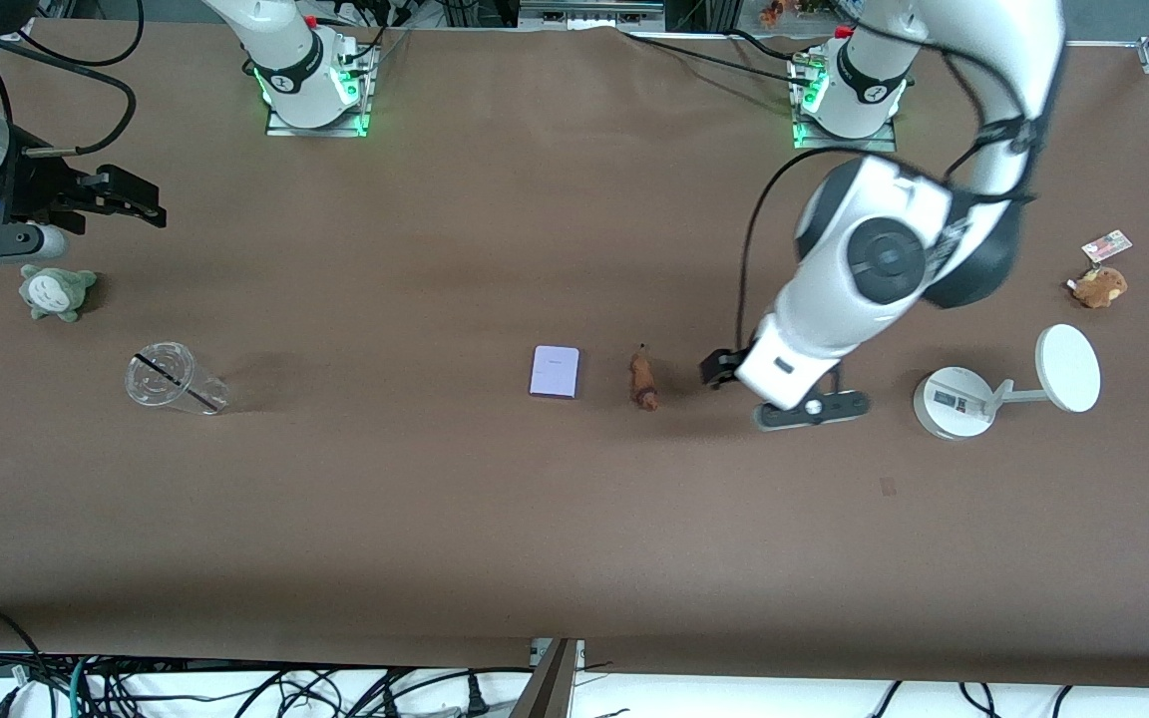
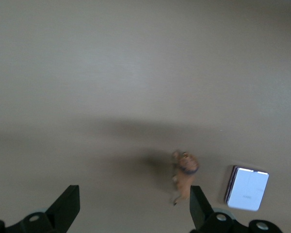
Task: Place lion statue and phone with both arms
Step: 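Grasp the lion statue with the left gripper and lift it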
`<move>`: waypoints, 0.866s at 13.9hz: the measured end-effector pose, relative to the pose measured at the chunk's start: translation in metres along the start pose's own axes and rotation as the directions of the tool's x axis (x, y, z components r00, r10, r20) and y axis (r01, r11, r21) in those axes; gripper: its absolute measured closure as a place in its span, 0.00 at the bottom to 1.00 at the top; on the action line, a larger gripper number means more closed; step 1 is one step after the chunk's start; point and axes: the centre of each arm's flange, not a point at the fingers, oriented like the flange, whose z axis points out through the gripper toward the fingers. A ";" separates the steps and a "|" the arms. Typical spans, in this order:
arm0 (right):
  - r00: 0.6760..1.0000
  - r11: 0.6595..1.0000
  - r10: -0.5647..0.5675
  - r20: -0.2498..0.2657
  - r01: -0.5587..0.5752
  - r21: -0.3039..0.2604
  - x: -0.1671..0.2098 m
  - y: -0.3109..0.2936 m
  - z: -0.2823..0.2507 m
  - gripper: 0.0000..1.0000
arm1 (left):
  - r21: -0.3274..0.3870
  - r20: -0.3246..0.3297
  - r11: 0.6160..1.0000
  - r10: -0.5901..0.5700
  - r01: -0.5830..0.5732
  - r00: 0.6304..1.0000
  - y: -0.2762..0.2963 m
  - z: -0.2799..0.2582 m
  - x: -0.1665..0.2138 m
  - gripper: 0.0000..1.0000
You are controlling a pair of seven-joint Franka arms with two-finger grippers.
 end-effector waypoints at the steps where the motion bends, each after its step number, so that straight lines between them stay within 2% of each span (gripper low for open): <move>1: 1.000 1.000 0.000 0.000 0.000 0.000 0.000 0.000 0.000 0.00 | -0.006 -0.006 1.000 0.009 -0.009 1.000 0.010 0.022 -0.001 0.00; 5: 1.000 1.000 0.000 0.000 0.000 0.000 0.000 0.000 0.000 0.00 | 0.001 -0.028 1.000 -0.006 0.006 1.000 0.043 0.092 -0.016 0.00; 8: 1.000 1.000 0.000 0.000 0.000 0.000 0.000 0.000 0.000 0.00 | 0.057 -0.054 0.998 0.000 0.003 0.999 0.066 0.119 -0.036 0.00; 12: 1.000 1.000 0.001 0.001 -0.001 0.000 0.000 0.000 0.000 0.00 | 0.074 -0.071 0.997 0.020 -0.014 0.997 0.085 0.144 -0.058 0.00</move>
